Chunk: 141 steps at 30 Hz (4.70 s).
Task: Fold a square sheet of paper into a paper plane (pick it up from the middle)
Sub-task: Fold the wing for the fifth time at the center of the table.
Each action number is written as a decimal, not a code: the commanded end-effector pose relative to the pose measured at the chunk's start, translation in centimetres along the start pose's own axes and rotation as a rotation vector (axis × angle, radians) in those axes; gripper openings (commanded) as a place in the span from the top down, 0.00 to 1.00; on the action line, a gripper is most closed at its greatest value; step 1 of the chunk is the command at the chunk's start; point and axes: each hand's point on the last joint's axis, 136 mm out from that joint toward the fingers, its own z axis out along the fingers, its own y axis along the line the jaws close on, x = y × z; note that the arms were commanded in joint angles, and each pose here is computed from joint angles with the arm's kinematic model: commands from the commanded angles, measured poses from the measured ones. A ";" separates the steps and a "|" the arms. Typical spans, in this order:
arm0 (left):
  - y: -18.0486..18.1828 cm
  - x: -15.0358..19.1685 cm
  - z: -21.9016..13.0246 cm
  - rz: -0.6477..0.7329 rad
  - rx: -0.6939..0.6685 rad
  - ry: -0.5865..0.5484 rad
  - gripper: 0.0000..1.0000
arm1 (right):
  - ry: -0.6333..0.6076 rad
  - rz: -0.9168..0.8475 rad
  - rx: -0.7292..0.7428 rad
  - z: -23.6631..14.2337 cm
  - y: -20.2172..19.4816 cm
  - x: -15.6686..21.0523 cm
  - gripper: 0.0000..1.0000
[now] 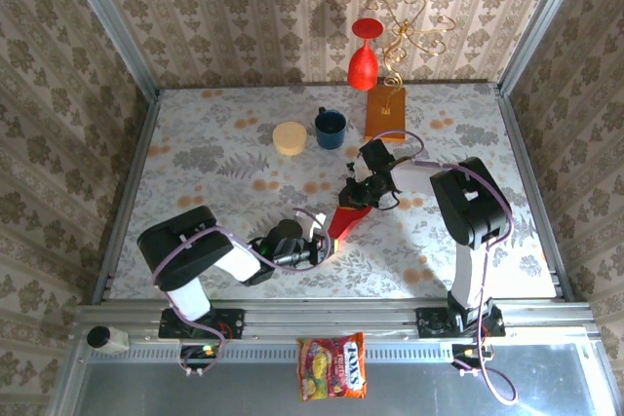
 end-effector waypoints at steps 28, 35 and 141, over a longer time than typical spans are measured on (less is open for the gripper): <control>4.2 1.5 0.0 -0.057 -0.106 -0.006 1.00 | 0.039 0.048 0.156 0.8 -4.1 1.2 1.00; 4.7 2.0 -0.1 -0.071 -0.120 0.002 1.00 | -0.079 -0.031 0.060 -3.8 1.8 -2.4 1.00; 0.1 -1.5 0.8 0.082 -0.165 0.128 1.00 | 0.006 0.051 0.030 2.2 -2.4 7.7 1.00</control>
